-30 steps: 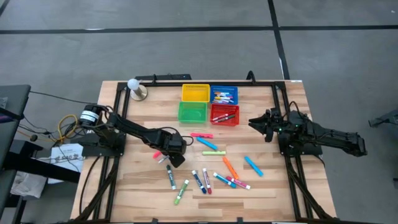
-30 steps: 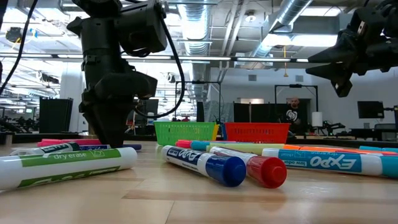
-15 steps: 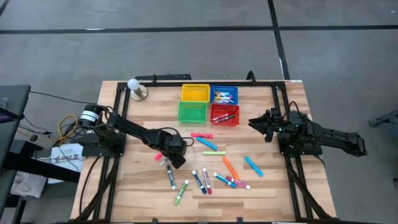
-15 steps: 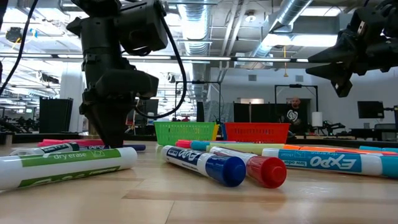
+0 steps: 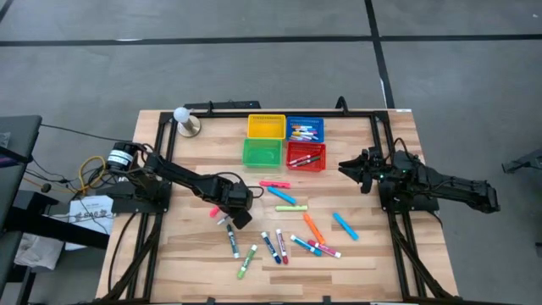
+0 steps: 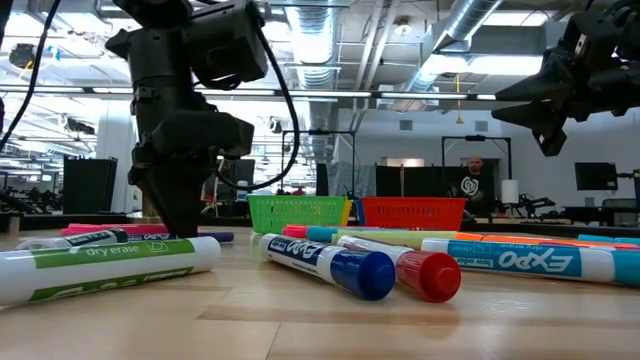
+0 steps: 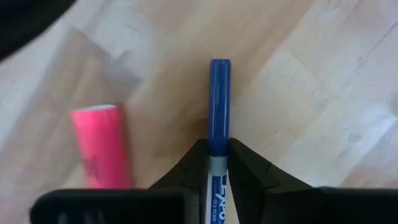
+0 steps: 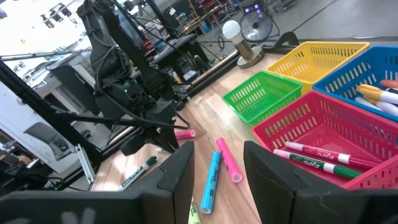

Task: Pick & Place Markers
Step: Put the small blue marker pen into the red bin

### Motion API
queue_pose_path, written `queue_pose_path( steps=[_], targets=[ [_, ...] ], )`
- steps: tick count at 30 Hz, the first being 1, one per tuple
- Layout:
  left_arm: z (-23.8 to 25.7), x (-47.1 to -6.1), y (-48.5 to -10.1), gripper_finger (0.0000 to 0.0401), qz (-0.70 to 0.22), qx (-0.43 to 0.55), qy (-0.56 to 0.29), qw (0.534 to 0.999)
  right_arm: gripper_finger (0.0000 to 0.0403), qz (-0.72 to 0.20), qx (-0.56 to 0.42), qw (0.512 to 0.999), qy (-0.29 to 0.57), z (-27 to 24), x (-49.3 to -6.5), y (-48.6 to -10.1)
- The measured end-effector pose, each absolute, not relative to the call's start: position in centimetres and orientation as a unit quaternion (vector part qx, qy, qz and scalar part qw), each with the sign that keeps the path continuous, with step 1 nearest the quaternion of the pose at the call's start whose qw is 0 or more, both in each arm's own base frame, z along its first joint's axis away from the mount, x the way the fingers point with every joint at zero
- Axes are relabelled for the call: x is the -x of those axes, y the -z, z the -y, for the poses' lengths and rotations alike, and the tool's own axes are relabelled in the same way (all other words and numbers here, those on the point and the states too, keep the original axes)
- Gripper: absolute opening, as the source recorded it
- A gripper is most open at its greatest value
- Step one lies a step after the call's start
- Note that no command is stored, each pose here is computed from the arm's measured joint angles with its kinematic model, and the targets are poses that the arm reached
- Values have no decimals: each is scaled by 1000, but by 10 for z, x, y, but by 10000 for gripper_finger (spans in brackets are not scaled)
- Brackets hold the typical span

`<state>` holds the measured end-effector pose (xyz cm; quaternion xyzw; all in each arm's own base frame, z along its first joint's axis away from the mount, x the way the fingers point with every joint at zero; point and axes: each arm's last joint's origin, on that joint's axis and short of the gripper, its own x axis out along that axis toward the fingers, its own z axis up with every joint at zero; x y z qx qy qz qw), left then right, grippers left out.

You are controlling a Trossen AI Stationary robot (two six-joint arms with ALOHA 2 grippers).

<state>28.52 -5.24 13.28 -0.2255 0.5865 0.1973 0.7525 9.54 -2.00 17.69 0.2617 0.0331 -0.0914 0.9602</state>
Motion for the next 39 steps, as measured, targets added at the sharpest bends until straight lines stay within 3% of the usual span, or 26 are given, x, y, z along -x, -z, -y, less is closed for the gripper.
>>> queue_pose_path(
  steps=[13,22,28,39],
  targets=[
    [27,-264,-223,47,-439,291,-170,833,129,-34,-262,960,92,20,-95,-177],
    [28,-263,-282,48,-244,310,-74,916,129,-34,-262,960,92,20,-95,-177],
    [27,-272,-300,44,-151,302,-36,941,129,-34,-262,960,93,20,-95,-177],
    [9,-289,-298,45,-100,308,-51,945,129,51,-251,958,127,24,-95,-191]
  ],
)
